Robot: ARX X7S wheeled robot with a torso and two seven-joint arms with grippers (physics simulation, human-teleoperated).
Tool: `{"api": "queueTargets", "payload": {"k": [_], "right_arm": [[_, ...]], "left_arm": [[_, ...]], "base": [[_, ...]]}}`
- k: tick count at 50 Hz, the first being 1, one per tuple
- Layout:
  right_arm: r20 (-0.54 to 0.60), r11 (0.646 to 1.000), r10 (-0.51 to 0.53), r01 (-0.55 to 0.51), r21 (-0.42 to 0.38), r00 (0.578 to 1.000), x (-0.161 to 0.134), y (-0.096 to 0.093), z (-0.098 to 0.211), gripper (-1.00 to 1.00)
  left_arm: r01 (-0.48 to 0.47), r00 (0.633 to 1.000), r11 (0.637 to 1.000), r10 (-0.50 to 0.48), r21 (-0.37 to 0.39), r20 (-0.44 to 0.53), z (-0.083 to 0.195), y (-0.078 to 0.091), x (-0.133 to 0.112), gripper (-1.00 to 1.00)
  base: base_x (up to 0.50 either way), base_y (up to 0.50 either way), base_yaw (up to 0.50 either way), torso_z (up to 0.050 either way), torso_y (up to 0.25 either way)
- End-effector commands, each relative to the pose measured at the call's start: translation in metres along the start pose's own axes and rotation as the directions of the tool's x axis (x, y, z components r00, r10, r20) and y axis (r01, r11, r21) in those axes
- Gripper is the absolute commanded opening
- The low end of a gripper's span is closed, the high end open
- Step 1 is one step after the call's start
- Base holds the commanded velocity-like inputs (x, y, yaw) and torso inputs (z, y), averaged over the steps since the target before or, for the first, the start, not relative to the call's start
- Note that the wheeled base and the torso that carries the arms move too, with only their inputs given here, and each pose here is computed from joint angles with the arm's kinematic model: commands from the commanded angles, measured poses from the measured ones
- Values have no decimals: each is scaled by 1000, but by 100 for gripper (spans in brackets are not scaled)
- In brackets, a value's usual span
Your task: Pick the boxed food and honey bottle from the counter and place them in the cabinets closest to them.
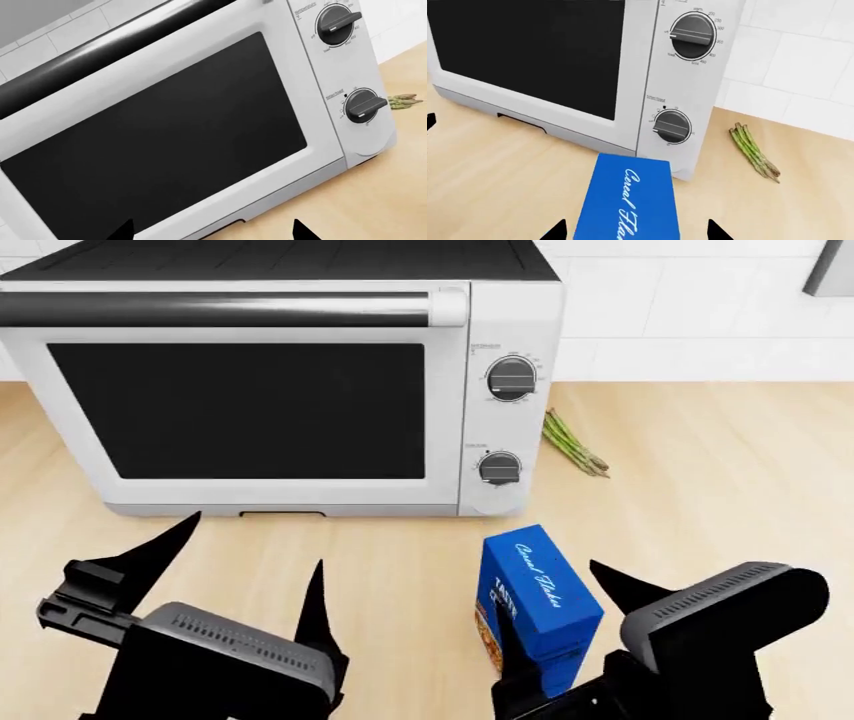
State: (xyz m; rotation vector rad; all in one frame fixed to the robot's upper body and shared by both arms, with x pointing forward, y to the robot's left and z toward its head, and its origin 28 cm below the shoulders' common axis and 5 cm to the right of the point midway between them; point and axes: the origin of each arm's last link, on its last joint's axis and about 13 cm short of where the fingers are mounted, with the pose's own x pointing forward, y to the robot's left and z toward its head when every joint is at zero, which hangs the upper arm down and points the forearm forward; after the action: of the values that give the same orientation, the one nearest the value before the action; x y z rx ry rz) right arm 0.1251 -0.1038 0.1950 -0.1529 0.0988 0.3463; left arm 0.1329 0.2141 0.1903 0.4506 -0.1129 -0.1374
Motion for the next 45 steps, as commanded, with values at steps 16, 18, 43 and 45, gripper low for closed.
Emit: {"api": "queueTargets", "payload": {"k": [16, 18, 43, 45], "right_arm": [[-68, 1000, 13, -12, 11, 998, 11, 1, -20, -100], [-60, 1000, 13, -12, 11, 998, 11, 1, -20, -100], [332, 991, -120, 93, 95, 935, 8, -10, 60, -100], [368, 990, -129, 98, 103, 921, 7, -9, 70, -100]], "left_arm": [[3, 1000, 1000, -3, 2, 7, 2, 0, 0, 100], [3, 1000, 1000, -3, 1, 7, 1, 0, 0, 100], [15, 1000, 1000, -15, -15, -10, -5, -2, -2, 100], [17, 1000, 1000, -17, -16, -8, -5, -2, -3, 100]], "base": [[0, 0, 0, 0, 0], [0, 0, 0, 0, 0], [0, 0, 0, 0, 0], [0, 0, 0, 0, 0]]}}
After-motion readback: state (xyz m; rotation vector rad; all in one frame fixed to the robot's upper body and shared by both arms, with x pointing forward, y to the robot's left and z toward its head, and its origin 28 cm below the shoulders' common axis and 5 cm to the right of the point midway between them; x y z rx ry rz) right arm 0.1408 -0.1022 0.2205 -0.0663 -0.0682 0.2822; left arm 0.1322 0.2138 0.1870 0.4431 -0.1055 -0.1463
